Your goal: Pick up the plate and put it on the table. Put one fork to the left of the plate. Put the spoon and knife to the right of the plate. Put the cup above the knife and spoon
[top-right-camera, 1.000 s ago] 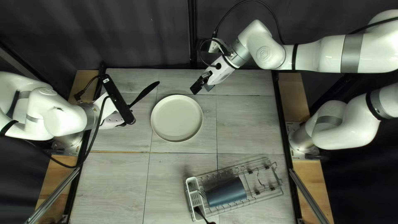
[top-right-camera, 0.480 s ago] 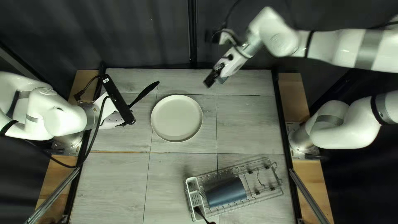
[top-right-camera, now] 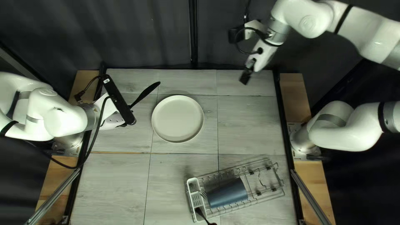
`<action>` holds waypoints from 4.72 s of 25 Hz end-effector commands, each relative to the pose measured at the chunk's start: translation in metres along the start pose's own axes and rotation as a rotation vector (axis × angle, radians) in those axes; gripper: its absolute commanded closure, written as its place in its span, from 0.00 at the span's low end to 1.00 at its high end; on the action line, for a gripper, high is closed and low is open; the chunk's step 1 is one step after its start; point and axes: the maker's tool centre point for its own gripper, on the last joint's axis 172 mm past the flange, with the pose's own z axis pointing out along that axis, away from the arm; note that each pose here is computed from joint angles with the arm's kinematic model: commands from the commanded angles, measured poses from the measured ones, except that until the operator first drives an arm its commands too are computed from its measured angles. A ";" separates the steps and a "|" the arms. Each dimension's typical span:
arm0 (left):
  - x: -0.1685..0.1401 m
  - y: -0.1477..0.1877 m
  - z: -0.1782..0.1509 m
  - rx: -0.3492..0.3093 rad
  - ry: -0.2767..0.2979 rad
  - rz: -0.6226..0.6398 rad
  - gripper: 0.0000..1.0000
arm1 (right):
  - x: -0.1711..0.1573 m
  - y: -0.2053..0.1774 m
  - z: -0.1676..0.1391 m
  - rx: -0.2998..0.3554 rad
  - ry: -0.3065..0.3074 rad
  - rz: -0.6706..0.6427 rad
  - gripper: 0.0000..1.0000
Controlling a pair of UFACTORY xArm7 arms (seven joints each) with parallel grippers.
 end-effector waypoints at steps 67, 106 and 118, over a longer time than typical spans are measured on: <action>0.043 0.109 0.106 -0.010 -0.453 -0.835 1.00 | -0.027 0.018 -0.002 -0.159 0.068 -0.117 0.00; 0.164 0.227 0.234 -0.118 -0.564 -1.034 1.00 | -0.027 0.018 -0.002 -0.159 0.068 -0.117 0.00; 0.172 0.230 0.261 -0.125 -0.600 -1.052 1.00 | -0.027 0.018 -0.002 -0.159 0.068 -0.117 0.00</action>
